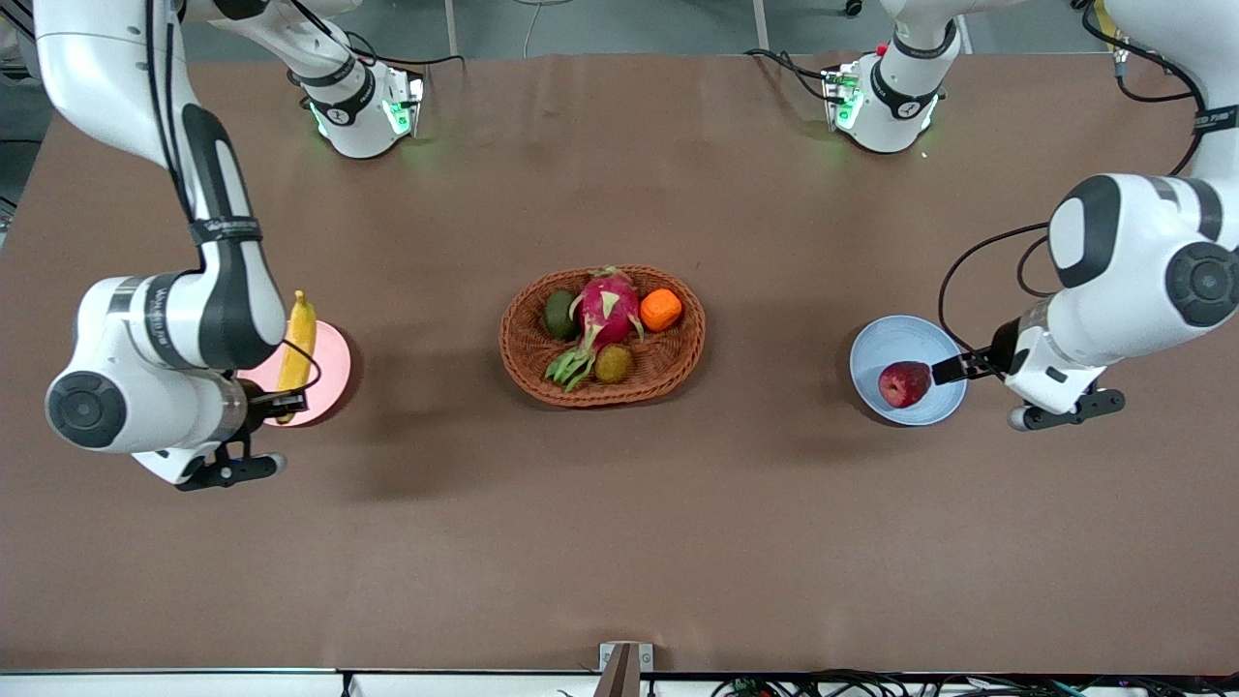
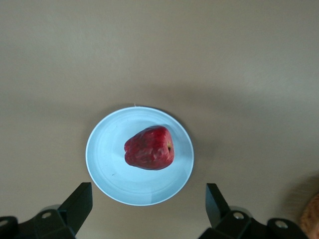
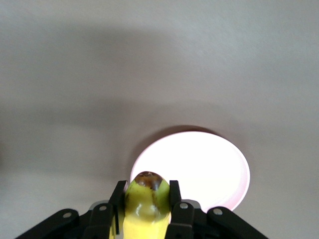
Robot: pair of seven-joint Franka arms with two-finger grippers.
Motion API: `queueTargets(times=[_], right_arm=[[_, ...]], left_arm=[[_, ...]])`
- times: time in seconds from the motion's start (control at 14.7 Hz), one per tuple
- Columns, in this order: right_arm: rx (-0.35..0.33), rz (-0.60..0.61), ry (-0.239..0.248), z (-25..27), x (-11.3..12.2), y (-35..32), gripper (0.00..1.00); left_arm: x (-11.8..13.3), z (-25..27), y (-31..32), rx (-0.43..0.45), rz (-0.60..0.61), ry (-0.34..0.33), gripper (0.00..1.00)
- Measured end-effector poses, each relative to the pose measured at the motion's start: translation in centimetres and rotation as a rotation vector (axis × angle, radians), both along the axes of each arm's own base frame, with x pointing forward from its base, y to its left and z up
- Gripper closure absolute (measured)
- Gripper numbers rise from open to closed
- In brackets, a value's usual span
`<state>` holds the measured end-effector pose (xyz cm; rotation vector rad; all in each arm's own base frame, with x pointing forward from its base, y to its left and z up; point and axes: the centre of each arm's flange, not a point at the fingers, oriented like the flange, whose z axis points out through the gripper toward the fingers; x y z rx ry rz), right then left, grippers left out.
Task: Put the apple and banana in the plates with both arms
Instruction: 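Lift the banana with the right gripper while the left gripper releases the apple, then lower the banana onto the pink plate and open the right gripper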
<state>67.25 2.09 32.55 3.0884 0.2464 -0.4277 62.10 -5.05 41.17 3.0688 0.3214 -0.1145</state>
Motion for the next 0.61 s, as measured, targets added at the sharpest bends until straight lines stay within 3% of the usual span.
queueTargets(times=[0.14,0.41,0.61], right_arm=[[0.002,-0.011,-0.002,-2.6,-0.5,-2.1,0.62],[0.013,0.056,-0.078,-8.5,-1.2,-5.2,0.62],[0.017,0.081,-0.059,-11.0,-1.6,-5.4,0.62]], left_arm=[[0.8,3.3,0.3,-0.001,0.003,-0.020,0.00],[1.5,8.1,0.8,-0.002,0.008,-0.036,0.00],[1.4,12.1,1.6,0.002,-0.026,-0.054,0.00]])
